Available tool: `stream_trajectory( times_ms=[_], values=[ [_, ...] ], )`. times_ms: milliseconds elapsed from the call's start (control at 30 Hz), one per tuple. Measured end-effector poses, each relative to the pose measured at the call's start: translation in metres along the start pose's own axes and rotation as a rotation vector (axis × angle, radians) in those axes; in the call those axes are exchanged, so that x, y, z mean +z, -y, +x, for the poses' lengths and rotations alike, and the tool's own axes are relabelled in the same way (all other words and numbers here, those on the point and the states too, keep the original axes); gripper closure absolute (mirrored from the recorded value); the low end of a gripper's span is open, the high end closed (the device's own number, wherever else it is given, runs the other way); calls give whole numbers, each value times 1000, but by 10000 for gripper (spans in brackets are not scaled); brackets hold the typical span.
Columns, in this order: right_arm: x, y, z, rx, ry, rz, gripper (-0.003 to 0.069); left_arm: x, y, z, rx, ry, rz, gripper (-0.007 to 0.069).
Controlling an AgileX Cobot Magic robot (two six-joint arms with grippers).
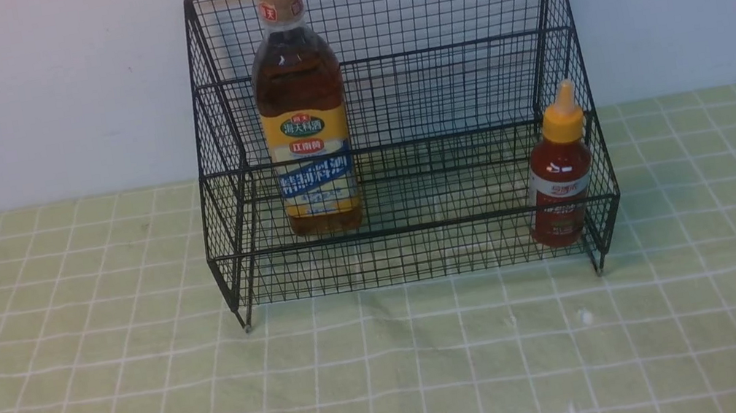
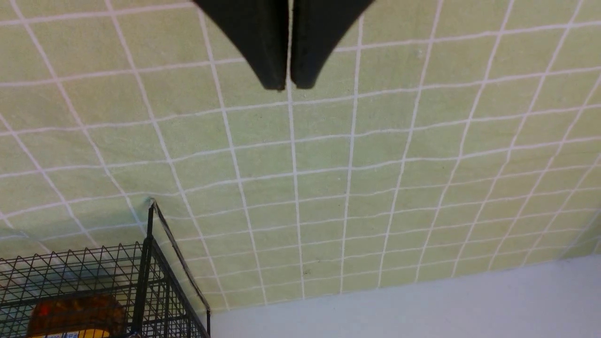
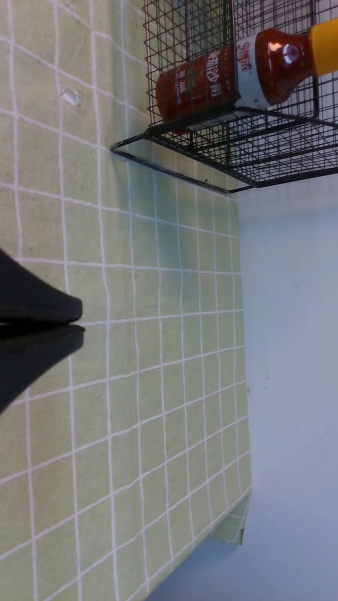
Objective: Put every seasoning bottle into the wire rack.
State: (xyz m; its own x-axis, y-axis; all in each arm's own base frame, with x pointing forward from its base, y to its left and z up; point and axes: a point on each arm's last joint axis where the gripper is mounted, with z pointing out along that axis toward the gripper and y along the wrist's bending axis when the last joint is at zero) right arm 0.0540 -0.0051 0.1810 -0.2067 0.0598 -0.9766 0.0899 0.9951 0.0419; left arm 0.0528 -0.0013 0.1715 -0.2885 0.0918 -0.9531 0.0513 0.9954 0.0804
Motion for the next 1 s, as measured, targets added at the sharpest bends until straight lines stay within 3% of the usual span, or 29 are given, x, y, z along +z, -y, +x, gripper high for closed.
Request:
stream_trajectory(
  times_ms=[1000],
  values=[
    [0,0,0,0,0,0,673,0,0,0,14,-1,-5,631]
  ],
)
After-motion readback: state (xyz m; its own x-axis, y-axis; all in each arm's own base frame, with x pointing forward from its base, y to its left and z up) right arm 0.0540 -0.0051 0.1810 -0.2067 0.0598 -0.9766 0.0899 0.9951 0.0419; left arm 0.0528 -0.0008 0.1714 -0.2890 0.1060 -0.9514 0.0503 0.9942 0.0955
